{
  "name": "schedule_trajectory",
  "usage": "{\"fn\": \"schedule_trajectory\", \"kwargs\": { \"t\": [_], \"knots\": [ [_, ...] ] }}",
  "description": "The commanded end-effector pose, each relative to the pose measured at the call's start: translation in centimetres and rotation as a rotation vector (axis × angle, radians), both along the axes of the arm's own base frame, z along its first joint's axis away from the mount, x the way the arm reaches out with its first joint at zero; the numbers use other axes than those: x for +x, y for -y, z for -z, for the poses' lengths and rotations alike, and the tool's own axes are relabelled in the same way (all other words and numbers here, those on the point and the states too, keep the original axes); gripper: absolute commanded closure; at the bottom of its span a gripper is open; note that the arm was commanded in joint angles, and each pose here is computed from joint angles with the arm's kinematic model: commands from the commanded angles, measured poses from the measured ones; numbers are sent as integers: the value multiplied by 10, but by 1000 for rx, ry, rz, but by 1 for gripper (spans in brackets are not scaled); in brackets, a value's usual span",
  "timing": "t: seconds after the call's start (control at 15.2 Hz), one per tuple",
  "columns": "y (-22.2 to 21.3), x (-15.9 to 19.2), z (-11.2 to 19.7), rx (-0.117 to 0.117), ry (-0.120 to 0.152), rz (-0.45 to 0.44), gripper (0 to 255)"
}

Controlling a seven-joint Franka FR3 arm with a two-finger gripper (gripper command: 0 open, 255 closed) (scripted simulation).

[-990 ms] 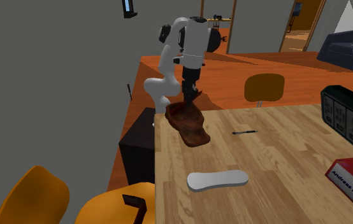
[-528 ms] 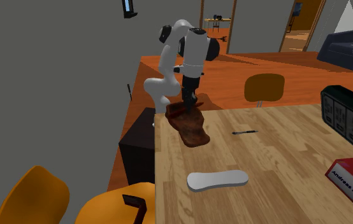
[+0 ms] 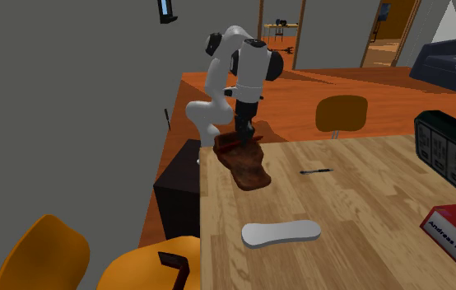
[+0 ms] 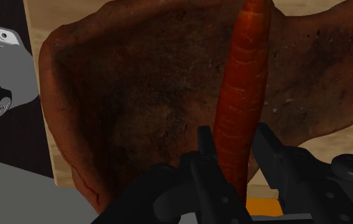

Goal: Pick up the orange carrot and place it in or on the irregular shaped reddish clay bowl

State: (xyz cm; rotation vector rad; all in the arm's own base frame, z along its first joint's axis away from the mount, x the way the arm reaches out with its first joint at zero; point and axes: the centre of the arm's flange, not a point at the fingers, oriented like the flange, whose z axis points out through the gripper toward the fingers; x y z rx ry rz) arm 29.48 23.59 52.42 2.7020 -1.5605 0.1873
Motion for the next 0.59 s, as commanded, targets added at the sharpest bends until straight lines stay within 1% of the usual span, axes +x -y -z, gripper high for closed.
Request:
{"fn": "schedule_trajectory", "kwargs": {
  "t": [0.0, 0.33, 0.53],
  "knots": [
    [0, 0, 0, 0, 0, 0, 0],
    [0, 0, 0, 0, 0, 0, 0],
    [-3, -4, -39, 0, 0, 0, 0]
  ]
}}
